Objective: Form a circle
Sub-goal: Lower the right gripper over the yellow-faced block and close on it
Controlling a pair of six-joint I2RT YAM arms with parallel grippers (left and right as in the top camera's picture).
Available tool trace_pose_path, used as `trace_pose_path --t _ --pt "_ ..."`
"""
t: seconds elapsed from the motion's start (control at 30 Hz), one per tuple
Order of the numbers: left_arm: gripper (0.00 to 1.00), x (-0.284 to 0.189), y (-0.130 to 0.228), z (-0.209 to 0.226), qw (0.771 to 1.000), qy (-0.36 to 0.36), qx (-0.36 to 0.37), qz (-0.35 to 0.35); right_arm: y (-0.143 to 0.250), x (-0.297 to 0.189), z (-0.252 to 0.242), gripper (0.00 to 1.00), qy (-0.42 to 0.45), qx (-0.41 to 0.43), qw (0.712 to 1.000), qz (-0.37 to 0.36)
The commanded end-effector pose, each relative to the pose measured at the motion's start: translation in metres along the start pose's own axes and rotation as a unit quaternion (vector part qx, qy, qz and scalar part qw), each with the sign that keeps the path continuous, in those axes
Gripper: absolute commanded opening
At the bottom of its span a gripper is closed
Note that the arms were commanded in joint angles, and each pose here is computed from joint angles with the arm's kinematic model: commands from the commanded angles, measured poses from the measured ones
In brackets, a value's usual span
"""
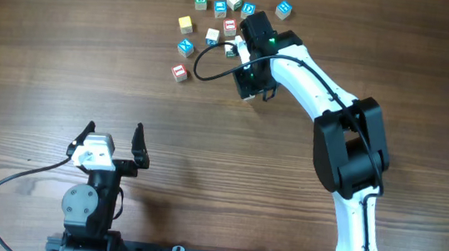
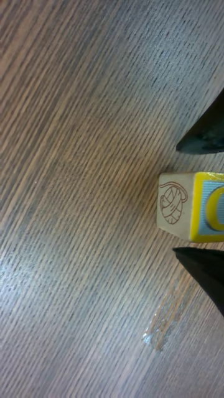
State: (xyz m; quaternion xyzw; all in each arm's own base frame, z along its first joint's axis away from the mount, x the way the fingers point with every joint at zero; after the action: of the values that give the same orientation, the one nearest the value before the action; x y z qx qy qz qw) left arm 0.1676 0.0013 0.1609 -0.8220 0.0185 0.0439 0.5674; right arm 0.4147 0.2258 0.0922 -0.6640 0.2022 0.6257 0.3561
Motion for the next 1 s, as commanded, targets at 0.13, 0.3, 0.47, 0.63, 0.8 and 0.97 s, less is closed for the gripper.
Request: trace_pose_path --t 0.13,0.3,0.47,0.63,0.8,0.97 --pt "1.0 0.0 0.0 0.001 1.0 -0.003 0.008 -0.001 0.002 0.001 0.001 1.0 -0.011 0.003 1.0 0.002" --pt "1.0 0.0 0.001 0.001 1.0 -0.003 0.008 -0.001 0.003 0.001 -0.002 0.58 0.004 0.005 1.0 0.006" --pt "1.0 0.0 0.001 0.001 1.0 -0.003 0.008 -0.001 0.005 0.001 -0.006 0.39 0.03 0.008 0.999 0.014" --pt "1.0 0.0 0.001 0.001 1.0 -0.003 0.008 -0.001 0.005 0.001 -0.009 0.37 0.047 0.008 0.999 0.018" --pt "1.0 0.0 0.001 0.001 1.0 -0.003 0.008 -0.001 0.004 -0.005 -0.009 0.27 0.047 0.008 0.999 0.015" --pt "1.0 0.0 0.0 0.001 1.0 -0.003 0.008 -0.001 -0.003 -0.045 -0.007 0.23 0.053 0.046 0.997 -0.017"
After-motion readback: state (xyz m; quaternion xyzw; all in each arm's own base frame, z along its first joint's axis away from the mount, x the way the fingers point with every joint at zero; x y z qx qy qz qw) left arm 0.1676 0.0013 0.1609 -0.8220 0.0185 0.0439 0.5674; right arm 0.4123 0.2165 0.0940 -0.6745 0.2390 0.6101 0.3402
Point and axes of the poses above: each gripper's point midway between its finger pads, its own x axis out along the fingers, its own z axis along the line the jaws close on, y = z × x, the point moved 8 cm from there along -x, back along the fingers, and after that the axes turned 15 degrees about -x, right-handed, at the moved point
